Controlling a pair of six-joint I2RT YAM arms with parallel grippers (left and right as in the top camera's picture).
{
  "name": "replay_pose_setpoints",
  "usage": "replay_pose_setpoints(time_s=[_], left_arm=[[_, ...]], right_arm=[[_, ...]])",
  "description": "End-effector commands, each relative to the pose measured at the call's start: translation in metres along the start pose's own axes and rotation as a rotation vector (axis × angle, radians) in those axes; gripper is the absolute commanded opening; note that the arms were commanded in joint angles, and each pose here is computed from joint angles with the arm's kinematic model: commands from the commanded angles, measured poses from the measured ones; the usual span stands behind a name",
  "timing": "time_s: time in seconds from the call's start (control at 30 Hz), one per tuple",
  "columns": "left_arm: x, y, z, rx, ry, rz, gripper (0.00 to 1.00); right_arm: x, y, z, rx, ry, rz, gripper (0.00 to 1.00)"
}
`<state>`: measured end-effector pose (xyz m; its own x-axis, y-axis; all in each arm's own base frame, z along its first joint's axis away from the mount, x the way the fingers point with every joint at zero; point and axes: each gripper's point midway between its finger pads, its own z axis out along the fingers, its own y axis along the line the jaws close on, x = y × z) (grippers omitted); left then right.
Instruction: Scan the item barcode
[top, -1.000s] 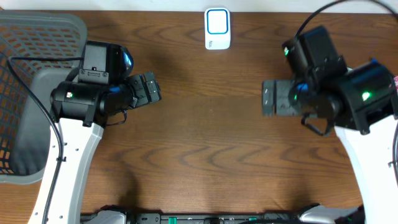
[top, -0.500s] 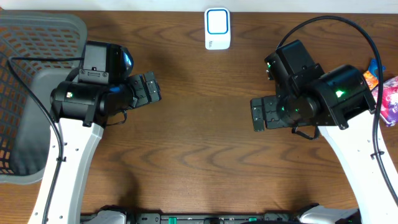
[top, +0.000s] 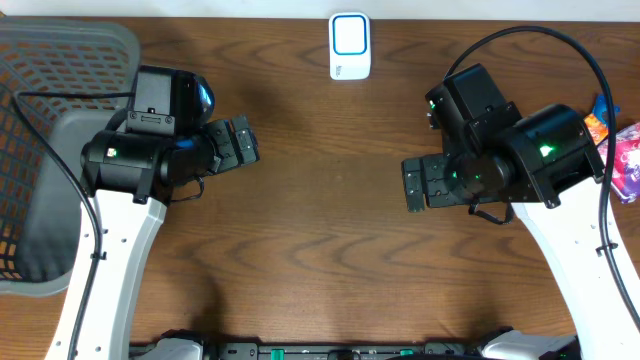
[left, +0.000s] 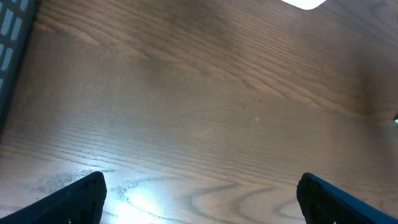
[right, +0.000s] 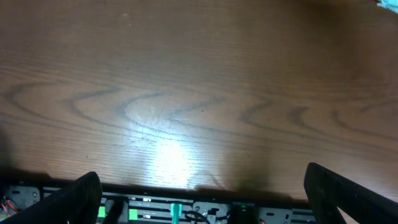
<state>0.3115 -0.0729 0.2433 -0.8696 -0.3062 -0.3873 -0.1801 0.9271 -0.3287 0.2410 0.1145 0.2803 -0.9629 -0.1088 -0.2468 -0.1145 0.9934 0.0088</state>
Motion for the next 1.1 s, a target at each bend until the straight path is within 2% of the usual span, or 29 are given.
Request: replay_pose_setpoints(time_s=[0.0, 0.3, 0.53, 0.67, 1.07], left_arm=[[-0.002, 0.002, -0.002, -0.008, -0.009, 0.011, 0.98], [-0.002, 0.002, -0.002, -0.008, -0.009, 0.011, 0.98], [-0.002, 0.002, -0.002, -0.009, -0.009, 0.011, 0.98], [-0.002, 0.002, -0.002, -0.008, -0.009, 0.011, 0.98], [-0.002, 0.002, -0.002, -0.008, -0.009, 0.011, 0.98]], right_arm=[[0.0, 0.002, 0.001, -0.004, -0.006, -0.089, 0.99], [-0.025, 0.009, -0.015, -0.062, -0.215, -0.184, 0.99], [-0.006, -0.01, 0.001, -0.097, -0.307, -0.14, 0.99], [0.007, -0.016, 0.024, -0.176, -0.426, -0.188, 0.99], [0.028, -0.055, 0.071, -0.184, -0.81, -0.059, 0.99]])
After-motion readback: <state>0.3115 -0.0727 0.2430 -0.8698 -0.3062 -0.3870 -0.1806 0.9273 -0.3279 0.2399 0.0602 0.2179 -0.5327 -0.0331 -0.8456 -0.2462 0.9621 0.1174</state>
